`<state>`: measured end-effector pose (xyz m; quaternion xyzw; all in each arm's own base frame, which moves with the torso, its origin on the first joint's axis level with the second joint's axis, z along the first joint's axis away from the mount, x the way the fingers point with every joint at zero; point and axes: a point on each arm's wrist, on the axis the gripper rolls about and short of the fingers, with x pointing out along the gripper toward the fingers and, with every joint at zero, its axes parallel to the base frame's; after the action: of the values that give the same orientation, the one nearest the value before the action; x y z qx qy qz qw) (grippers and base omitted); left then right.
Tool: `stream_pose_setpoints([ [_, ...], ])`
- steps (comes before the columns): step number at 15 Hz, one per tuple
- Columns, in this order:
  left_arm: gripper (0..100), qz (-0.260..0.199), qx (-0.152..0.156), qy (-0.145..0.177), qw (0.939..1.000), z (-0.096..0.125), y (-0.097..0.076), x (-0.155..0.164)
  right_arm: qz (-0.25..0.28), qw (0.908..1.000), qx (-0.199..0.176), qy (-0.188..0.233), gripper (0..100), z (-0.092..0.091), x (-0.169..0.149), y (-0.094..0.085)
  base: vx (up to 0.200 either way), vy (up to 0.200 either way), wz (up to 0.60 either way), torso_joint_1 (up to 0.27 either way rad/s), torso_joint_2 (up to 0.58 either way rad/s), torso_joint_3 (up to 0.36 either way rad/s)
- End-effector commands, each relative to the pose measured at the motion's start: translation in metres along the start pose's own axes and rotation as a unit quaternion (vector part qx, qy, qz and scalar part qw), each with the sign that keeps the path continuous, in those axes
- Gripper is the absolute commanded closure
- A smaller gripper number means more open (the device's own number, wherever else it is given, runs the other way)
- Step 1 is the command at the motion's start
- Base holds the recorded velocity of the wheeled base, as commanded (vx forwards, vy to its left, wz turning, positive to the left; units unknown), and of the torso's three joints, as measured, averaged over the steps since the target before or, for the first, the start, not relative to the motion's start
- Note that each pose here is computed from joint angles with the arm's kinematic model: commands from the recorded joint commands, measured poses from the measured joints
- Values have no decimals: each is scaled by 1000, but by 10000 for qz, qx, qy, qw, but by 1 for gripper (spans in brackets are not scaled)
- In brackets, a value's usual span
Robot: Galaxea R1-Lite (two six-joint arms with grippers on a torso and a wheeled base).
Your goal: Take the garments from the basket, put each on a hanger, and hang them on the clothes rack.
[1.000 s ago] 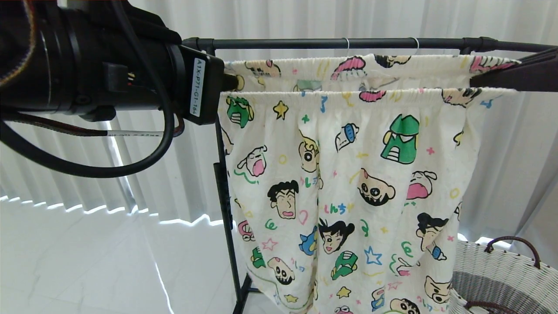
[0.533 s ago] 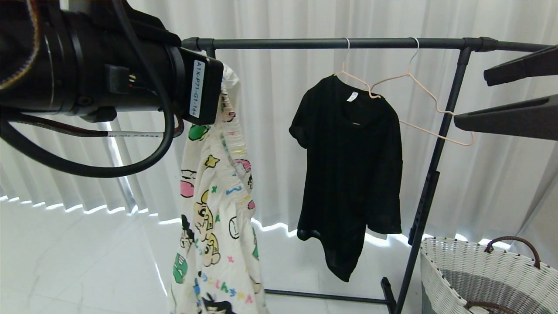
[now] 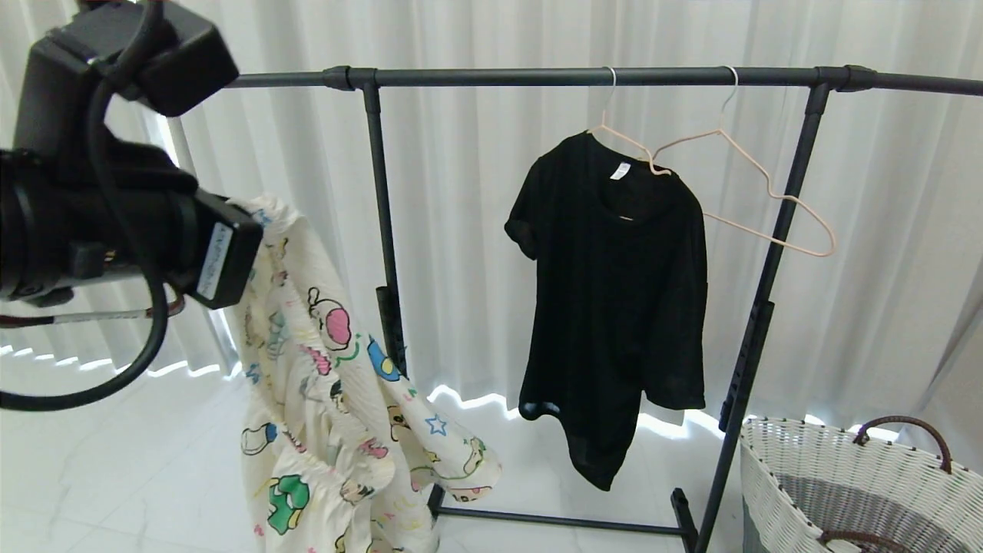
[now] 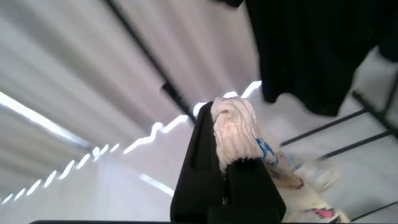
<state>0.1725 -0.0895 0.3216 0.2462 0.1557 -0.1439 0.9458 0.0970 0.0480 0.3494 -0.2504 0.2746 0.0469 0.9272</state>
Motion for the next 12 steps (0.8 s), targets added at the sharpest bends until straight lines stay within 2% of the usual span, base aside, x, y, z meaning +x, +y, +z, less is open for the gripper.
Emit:
stream_pose_setpoints([
  [1, 100, 347, -127, 156, 9992, -28, 12, -23, -341, 9990, 280, -23, 0, -23, -1, -4, 0, 0, 0, 0, 0, 0],
  [3, 100, 430, -157, 273, 9986, -40, 13, -29, -524, 9981, 286, -149, 0, -37, 2, 0, 0, 0, 0, 0, 0, 0],
  [6, 100, 543, -205, 413, 9975, -51, 13, -32, -756, 9970, 88, -164, 0, -56, 3, 3, 0, 0, 0, 0, 0, 0],
  [10, 100, 512, -221, 471, 9973, -62, 9, -36, -993, 9943, 348, -149, 0, -55, 5, -2, 0, 0, 0, 0, 0, 0],
  [12, 100, 540, -237, 401, 9975, -66, 7, -31, -922, 9947, 398, -205, 0, -55, 4, -2, 0, 0, 0, 33, -106, -72],
])
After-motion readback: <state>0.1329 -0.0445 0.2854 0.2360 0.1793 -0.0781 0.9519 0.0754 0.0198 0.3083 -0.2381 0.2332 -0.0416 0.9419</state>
